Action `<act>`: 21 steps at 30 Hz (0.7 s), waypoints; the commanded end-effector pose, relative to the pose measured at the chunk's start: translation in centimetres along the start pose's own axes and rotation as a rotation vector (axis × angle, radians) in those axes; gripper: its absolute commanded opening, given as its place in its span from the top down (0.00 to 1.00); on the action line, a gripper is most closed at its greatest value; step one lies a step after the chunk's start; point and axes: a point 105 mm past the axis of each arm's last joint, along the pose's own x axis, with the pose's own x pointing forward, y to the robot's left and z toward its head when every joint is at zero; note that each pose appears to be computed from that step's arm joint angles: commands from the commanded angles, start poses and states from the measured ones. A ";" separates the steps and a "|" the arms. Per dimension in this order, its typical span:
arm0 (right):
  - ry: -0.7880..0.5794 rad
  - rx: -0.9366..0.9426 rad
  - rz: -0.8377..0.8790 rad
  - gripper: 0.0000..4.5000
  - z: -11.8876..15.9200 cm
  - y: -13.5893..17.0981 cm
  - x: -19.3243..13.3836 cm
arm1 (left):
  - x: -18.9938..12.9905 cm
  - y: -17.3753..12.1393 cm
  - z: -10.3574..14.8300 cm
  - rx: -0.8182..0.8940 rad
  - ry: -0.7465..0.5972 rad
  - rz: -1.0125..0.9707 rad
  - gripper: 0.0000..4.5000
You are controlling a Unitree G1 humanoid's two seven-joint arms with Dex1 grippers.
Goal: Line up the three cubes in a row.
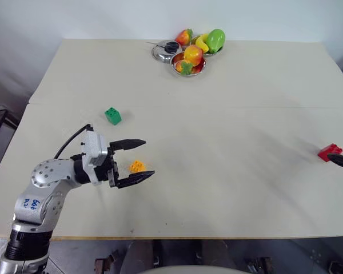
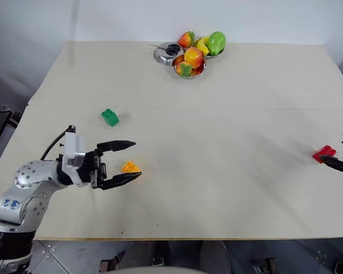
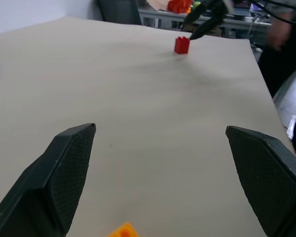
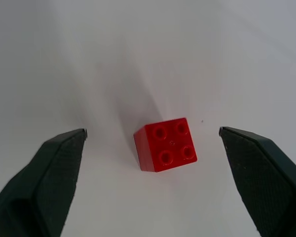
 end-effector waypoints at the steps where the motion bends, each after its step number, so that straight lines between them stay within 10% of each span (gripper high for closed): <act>1: 0.074 -0.017 0.037 0.00 -0.3 -0.4 0.3 | -0.4 -0.2 1.2 0.042 -0.010 0.008 0.00; 14: 0.196 -0.022 -0.017 0.00 -0.9 -1.4 2.0 | -1.5 -0.2 1.9 0.074 0.021 0.059 0.00; 21: 0.160 -0.046 -0.024 0.43 -0.2 -1.3 2.8 | -1.6 -0.3 1.9 0.078 0.023 0.071 0.00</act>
